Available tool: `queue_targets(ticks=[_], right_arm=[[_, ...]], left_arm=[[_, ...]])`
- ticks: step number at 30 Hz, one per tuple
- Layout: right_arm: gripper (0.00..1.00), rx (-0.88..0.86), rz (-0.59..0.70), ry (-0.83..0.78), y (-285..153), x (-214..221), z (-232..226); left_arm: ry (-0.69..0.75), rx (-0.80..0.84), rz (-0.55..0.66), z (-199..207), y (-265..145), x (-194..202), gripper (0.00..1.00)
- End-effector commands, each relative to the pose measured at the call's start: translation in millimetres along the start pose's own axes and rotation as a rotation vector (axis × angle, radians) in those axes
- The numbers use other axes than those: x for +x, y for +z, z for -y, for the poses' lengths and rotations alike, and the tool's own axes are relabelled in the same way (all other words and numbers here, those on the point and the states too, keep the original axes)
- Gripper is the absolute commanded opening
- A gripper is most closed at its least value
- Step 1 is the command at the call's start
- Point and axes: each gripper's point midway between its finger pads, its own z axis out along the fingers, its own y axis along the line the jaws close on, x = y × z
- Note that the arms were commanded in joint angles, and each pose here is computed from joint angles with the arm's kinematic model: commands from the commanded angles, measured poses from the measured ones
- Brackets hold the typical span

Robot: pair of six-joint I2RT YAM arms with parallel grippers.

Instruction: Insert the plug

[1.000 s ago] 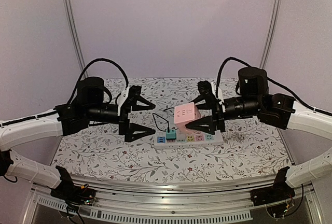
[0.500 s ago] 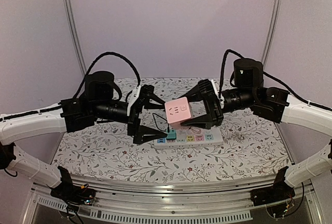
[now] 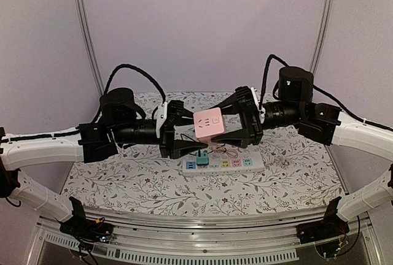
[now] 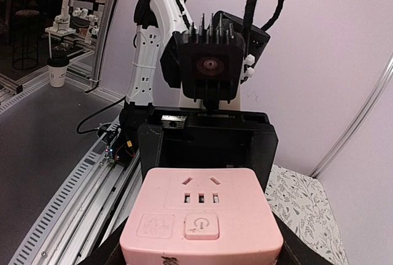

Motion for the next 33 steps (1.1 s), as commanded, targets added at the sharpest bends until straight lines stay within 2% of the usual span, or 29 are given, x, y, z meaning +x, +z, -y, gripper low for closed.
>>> queue_targets(ticks=[1,3,4,7,15,16,19,20,21,25,26,29,33], right_arm=[[0.0,0.043,0.027,-0.031,0,-9,10],[0.0,0.049,0.021,-0.03,1,-7,11],[0.0,0.051,0.023,-0.031,1,-7,11],[0.0,0.053,0.034,-0.027,2,-8,13],[0.0,0.064,0.043,-0.026,4,-9,17],[0.0,0.065,0.04,-0.02,5,-8,17],[0.0,0.071,0.03,0.001,6,-3,18],[0.01,0.083,0.022,0.008,6,0,19],[0.11,0.102,0.015,0.02,5,1,22],[0.94,0.253,-0.033,0.12,-2,10,45],[0.98,0.311,-0.042,0.167,-7,11,54],[0.99,0.537,-0.07,0.378,-30,13,85],[0.99,0.897,-0.109,0.709,-84,27,114]], left_arm=[[0.046,0.035,0.034,9,3,-3,0.64],[0.046,0.042,0.052,10,3,-8,0.8],[0.043,0.043,0.063,10,3,-10,0.83],[0.028,0.053,0.073,12,3,-12,0.77],[0.024,0.053,0.084,12,5,-13,0.42],[0.027,0.049,0.091,12,5,-15,0.35],[0.024,0.025,0.107,8,3,-21,0.01],[0.026,0.014,0.11,6,2,-23,0.0],[0.029,-0.001,0.105,4,2,-22,0.0],[0.05,-0.142,0.046,-16,-2,-6,0.0],[0.063,-0.172,0.035,-20,-4,-2,0.0],[0.155,-0.322,-0.015,-41,-12,10,0.0],[0.407,-0.469,-0.063,-61,-22,16,0.0]])
